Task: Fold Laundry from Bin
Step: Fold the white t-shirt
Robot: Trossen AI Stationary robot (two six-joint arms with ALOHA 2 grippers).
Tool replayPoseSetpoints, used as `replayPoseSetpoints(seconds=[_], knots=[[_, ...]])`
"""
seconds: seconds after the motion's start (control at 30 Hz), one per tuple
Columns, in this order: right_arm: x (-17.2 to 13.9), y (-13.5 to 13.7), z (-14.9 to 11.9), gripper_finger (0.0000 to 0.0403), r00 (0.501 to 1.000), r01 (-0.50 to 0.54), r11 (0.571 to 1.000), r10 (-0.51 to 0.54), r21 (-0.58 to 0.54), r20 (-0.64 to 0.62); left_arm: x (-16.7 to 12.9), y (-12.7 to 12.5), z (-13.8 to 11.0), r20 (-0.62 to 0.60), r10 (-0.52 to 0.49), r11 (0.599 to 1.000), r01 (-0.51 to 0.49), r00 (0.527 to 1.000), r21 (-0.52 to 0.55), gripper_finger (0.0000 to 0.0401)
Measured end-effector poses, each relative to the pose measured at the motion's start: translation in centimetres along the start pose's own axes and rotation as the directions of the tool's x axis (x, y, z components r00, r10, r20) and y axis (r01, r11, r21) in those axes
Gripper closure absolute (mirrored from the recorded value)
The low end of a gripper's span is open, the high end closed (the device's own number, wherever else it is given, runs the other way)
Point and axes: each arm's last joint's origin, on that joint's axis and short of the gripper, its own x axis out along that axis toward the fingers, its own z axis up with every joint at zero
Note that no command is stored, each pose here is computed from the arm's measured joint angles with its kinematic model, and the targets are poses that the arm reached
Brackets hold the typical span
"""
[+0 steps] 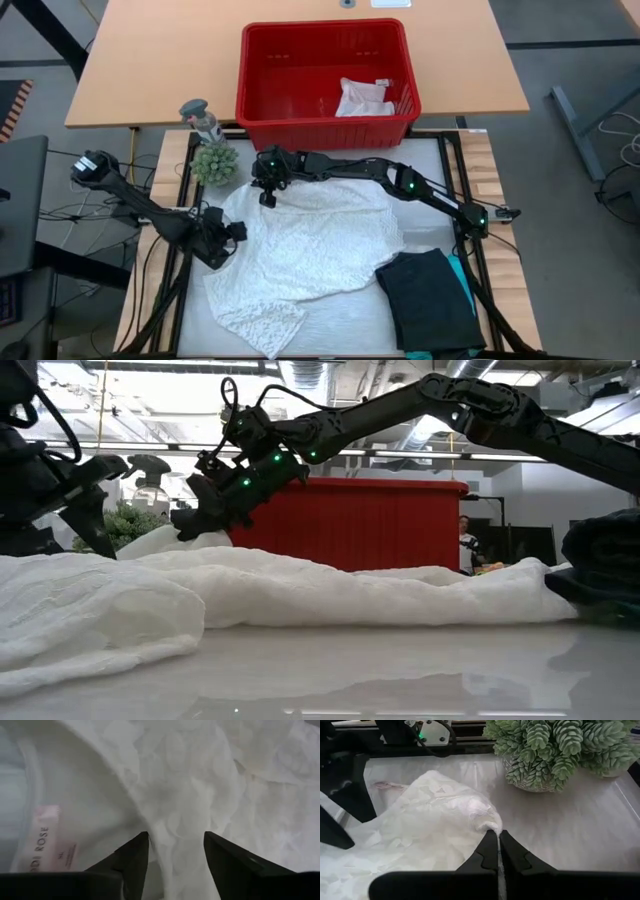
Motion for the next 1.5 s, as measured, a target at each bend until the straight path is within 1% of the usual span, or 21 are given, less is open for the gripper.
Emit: replayPoseSetpoints(seconds=[0.13, 0.23, 0.3, 0.33, 0.37, 0.5, 0.57, 0.67, 0.73, 0.8, 0.9, 0.97, 1.1, 1.23, 1.37, 1.47, 1.5], knots=[[0.0, 0.0, 0.0, 0.0381, 1.000, 0.000, 1.000, 0.000, 0.000, -0.003, 0.3, 0.0, 0.0, 0.011, 0.014, 1.000, -0.014, 1.000, -0.014, 0.0272], [0.0, 0.0, -0.1, 0.0381, 1.000, -0.001, 1.000, 0.001, 0.002, -0.012, 0.2, -0.1, 0.0, 0.003, 0.008, 0.999, -0.007, 1.000, -0.037, 0.0325], [0.0, 0.0, -0.1, 0.0381, 1.000, -0.002, 1.000, 0.002, 0.001, -0.014, 0.1, -0.1, 0.1, -0.001, 0.002, 1.000, -0.002, 1.000, -0.029, 0.0368], [0.0, 0.0, -0.1, 0.0381, 1.000, -0.002, 1.000, 0.002, 0.000, -0.015, 0.1, -0.1, 0.1, 0.001, 0.000, 1.000, 0.000, 1.000, -0.018, 0.0384], [0.0, 0.0, -0.1, 0.0381, 1.000, -0.002, 1.000, 0.002, 0.000, -0.014, 0.1, -0.1, 0.1, 0.004, 0.002, 1.000, -0.002, 1.000, -0.014, 0.0391], [0.0, 0.0, -0.1, 0.0381, 1.000, -0.005, 1.000, 0.005, 0.001, -0.014, 0.2, 0.0, 0.3, 0.007, 0.017, 1.000, -0.017, 1.000, -0.016, 0.0398], [0.0, 0.0, -0.1, 0.0381, 1.000, -0.005, 1.000, 0.005, -0.005, -0.014, 0.0, -0.1, 0.3, 0.002, 0.013, 0.999, -0.013, 1.000, -0.034, 0.0400], [0.0, -0.2, -0.2, 0.0381, 1.000, -0.002, 1.000, 0.002, -0.004, -0.015, -0.6, -0.8, 0.5, -0.010, -0.009, 0.998, 0.008, 1.000, -0.057, 0.0400], [-0.1, -0.3, -0.2, 0.0381, 1.000, 0.000, 1.000, 0.000, -0.003, -0.014, -1.4, -1.3, 0.9, -0.009, -0.006, 0.999, 0.006, 1.000, -0.044, 0.0401], [-0.1, -0.4, -0.2, 0.0381, 1.000, 0.001, 1.000, -0.001, -0.002, -0.014, -2.2, -1.7, 1.4, -0.001, 0.024, 1.000, -0.024, 1.000, -0.014, 0.0401], [-0.1, -0.4, -0.2, 0.0381, 1.000, 0.002, 1.000, -0.002, -0.001, -0.015, -3.4, -1.8, 2.3, 0.035, 0.111, 0.993, -0.112, 0.993, 0.038, 0.0401], [-0.1, -0.4, -0.2, 0.0381, 1.000, 0.002, 1.000, -0.002, -0.001, -0.016, -3.3, -1.8, 2.3, 0.028, 0.121, 0.992, -0.122, 0.992, 0.042, 0.0401], [-0.1, -0.4, -0.4, 0.0381, 0.999, -0.001, 1.000, 0.001, 0.002, -0.037, -3.0, -1.6, 1.9, -0.009, 0.170, 0.982, -0.168, 0.985, 0.085, 0.0401], [-0.1, -0.4, -0.5, 0.0381, 0.999, -0.002, 1.000, 0.002, 0.003, -0.045, -2.9, -1.5, 1.8, 0.008, 0.198, 0.980, -0.198, 0.980, 0.018, 0.0401], [-0.2, -0.4, -0.5, 0.0381, 0.998, -0.003, 1.000, 0.003, 0.000, -0.057, -3.2, -2.2, 2.0, 0.076, 0.199, 0.979, -0.196, 0.977, -0.048, 0.0401], [-0.8, -0.3, -0.3, 0.0381, 0.996, -0.010, 1.000, 0.007, -0.028, -0.086, -2.8, -2.5, 1.9, 0.113, 0.252, 0.967, -0.246, 0.961, -0.064, 0.0401], [-1.2, -0.2, -0.3, 0.0381, 0.993, -0.015, 0.999, 0.011, -0.036, -0.116, -2.7, -2.8, 1.8, 0.116, 0.279, 0.960, -0.273, 0.953, -0.063, 0.0401]])
